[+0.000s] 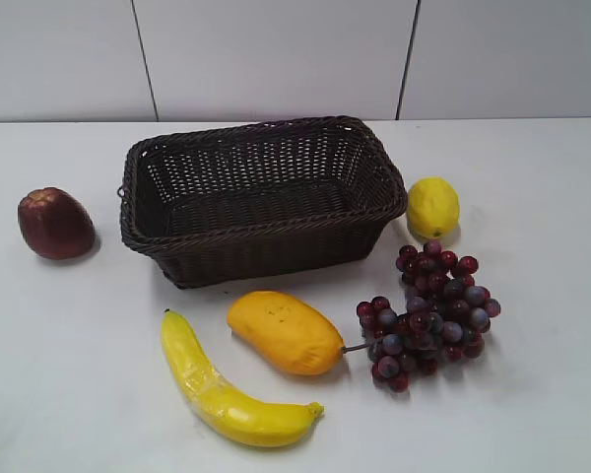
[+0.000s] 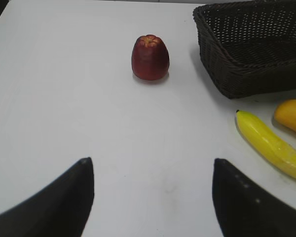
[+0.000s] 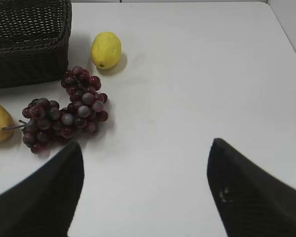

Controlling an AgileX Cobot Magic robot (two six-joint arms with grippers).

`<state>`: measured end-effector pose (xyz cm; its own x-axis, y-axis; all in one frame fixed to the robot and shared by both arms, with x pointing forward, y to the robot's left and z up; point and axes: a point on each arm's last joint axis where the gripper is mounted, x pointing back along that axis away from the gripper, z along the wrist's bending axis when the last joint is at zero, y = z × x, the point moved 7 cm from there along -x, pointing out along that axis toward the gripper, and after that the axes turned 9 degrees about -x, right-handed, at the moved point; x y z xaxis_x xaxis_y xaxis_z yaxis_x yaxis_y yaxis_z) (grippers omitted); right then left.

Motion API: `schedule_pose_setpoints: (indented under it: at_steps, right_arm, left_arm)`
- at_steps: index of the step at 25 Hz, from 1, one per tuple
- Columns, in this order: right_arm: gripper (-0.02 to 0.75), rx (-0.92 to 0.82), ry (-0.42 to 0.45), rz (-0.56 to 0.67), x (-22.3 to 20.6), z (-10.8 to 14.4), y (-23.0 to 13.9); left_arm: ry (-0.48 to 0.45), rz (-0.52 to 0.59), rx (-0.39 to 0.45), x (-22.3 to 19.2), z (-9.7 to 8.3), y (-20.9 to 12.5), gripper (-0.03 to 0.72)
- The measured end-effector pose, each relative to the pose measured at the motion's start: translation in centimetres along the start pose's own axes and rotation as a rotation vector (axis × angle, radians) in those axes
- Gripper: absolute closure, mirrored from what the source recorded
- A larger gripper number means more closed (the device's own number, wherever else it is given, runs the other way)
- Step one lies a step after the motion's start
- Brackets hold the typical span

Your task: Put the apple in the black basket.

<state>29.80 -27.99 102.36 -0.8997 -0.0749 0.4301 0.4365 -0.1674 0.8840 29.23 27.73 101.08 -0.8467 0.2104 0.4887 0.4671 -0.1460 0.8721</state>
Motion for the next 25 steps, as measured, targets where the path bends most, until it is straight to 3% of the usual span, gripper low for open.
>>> schedule_pose_setpoints:
  at_steps: [12, 19, 25]
  right_arm:
    - [0.150, 0.000, 0.000, 0.000, 0.0, 0.0, 0.0]
    - [0.150, 0.000, 0.000, 0.000, 0.0, 0.0, 0.0]
    - [0.150, 0.000, 0.000, 0.000, 0.0, 0.0, 0.0]
  left_arm:
    - [0.001, -0.006, -0.001, 0.0, 0.0, 0.1, 0.128]
    - [0.027, -0.140, -0.008, 1.1, 0.4, 3.5, 0.128]
    - [0.026, -0.050, 0.000, -1.5, 1.0, 5.4, 0.128]
